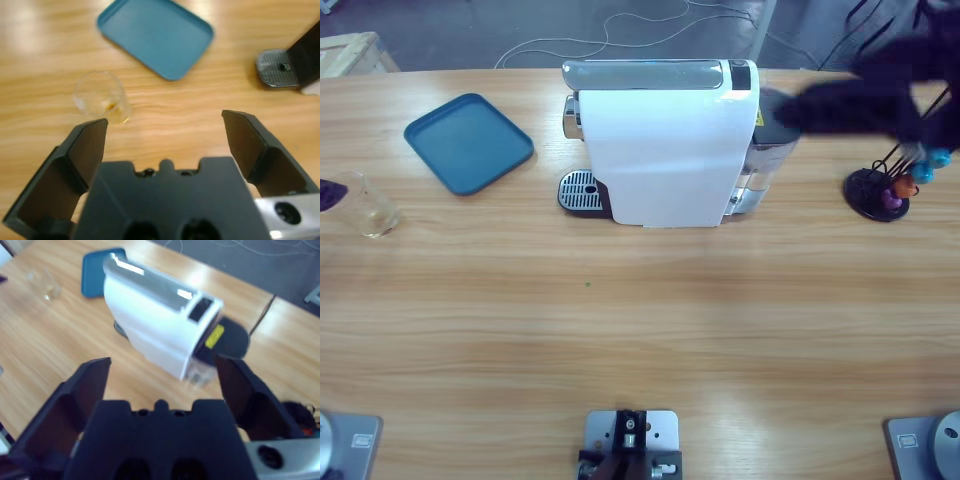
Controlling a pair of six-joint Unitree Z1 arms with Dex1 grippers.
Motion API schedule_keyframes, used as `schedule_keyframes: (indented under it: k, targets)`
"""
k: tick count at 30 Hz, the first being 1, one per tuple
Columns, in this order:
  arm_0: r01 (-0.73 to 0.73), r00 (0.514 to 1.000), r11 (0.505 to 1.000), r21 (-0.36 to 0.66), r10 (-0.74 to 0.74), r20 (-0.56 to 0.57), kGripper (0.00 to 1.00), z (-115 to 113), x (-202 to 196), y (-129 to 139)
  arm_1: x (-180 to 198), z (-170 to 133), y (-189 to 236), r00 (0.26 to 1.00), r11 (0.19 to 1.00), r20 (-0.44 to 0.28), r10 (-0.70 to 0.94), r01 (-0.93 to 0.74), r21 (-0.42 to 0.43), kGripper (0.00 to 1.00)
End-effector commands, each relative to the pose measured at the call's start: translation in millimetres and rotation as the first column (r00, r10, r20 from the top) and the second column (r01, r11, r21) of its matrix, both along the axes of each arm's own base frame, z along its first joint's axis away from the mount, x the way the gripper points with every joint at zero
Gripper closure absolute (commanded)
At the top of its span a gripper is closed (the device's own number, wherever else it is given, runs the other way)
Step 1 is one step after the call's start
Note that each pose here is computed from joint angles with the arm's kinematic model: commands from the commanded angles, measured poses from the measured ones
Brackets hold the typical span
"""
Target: Pour coffee
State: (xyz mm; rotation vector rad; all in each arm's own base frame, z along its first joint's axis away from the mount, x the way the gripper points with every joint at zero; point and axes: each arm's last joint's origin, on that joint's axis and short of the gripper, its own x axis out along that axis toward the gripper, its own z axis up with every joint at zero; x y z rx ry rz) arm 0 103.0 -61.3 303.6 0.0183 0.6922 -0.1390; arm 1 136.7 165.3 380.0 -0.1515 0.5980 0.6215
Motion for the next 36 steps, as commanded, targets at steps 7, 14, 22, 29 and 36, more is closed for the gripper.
schedule_keyframes:
  k: [7,14,22,29,36]
  targets:
    - [-0.342,0.940,0.926,0.159,0.337,0.055,0.009,-72.0,44.3,5.2,-16.6,-30.3,-18.1,0.994,0.997,-0.105,-0.009,0.001,-0.074,0.000]
    - [-0.196,0.980,0.980,0.028,0.195,0.035,0.018,-96.0,31.5,16.5,-7.8,-41.1,-6.8,0.990,0.994,-0.135,-0.031,0.017,-0.105,0.000]
    - [-0.216,0.975,0.974,0.073,0.211,0.062,0.015,-102.1,32.0,20.0,-0.1,-48.0,3.7,0.988,0.993,-0.147,-0.038,0.021,-0.114,0.000]
    - [-0.213,0.976,0.972,0.095,0.207,0.072,0.013,-101.2,32.1,20.6,1.0,-53.0,5.3,0.986,0.991,-0.159,-0.041,0.020,-0.130,0.000]
    - [-0.223,0.975,0.962,0.156,0.216,0.061,0.013,-105.1,37.4,19.9,-2.0,-55.6,3.5,0.982,0.991,-0.188,-0.023,-0.003,-0.135,0.000]
